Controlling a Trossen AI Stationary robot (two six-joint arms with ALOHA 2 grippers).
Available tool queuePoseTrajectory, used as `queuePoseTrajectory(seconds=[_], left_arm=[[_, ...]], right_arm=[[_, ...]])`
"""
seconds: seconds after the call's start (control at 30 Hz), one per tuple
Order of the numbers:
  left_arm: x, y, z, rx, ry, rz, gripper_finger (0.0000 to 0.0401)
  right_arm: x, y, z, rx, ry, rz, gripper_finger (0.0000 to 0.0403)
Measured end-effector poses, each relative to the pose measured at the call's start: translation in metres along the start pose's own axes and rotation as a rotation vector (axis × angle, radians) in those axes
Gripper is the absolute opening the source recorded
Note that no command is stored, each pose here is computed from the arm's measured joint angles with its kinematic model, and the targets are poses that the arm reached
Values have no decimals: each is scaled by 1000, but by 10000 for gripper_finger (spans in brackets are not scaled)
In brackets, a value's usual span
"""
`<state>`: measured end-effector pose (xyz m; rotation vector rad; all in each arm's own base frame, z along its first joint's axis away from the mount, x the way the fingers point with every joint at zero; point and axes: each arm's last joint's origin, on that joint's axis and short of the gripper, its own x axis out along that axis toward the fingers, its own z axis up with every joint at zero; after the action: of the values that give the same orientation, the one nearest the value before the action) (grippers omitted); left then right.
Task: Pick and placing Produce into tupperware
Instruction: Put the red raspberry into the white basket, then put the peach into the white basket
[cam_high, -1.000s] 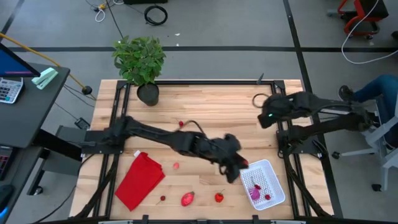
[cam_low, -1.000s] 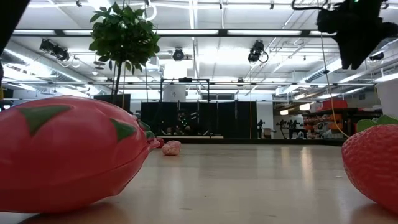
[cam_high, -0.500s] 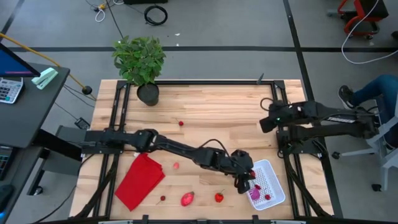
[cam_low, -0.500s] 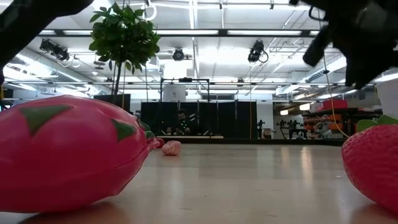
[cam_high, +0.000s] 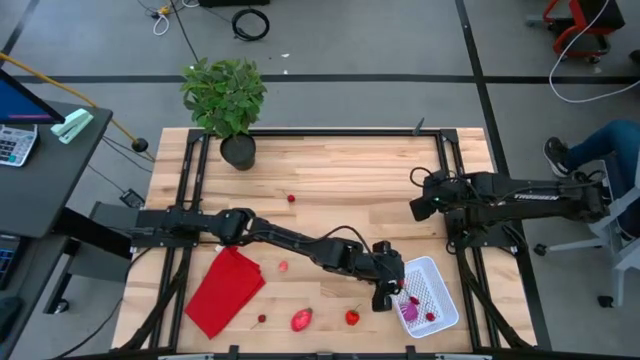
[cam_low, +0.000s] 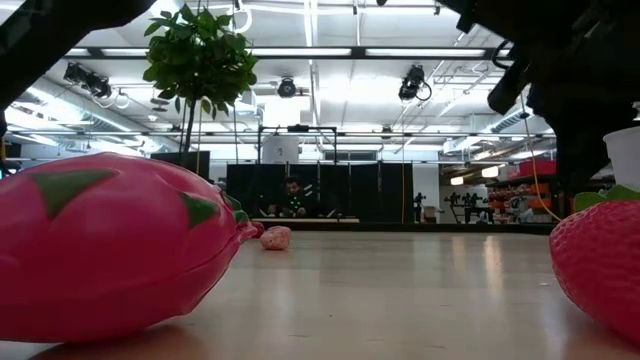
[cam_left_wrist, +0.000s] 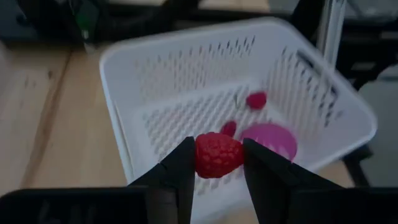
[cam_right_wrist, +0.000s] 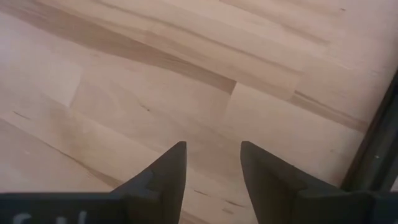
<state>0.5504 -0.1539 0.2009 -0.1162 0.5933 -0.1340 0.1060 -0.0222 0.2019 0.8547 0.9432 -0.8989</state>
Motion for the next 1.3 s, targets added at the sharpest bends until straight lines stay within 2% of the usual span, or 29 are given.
queuePoseTrajectory(seconds=[0.27, 0.53, 0.7, 0.9, 1.03, 1.17, 1.3], left_arm=[[0, 9, -3, -4, 49, 22, 159], [1, 17, -1, -48, 48, 25, 164], [-13, 13, 16, -69, 18, -27, 163], [-55, 18, 40, -76, 76, -2, 149], [-80, 18, 52, -76, 91, 4, 143], [-81, 11, 44, -66, 163, 8, 147], [-66, 0, 24, -48, 220, 1, 161]], right_arm=[[0, 0, 0, 7, -3, 5, 161], [0, 1, 1, 20, -6, 11, 161], [0, 2, 0, 12, -2, 19, 161], [-3, 18, -2, -135, 4, 193, 157], [-7, 31, -3, -170, -41, 311, 153], [-11, 38, -3, -164, -69, 383, 151], [-11, 40, -4, -169, -70, 391, 151]])
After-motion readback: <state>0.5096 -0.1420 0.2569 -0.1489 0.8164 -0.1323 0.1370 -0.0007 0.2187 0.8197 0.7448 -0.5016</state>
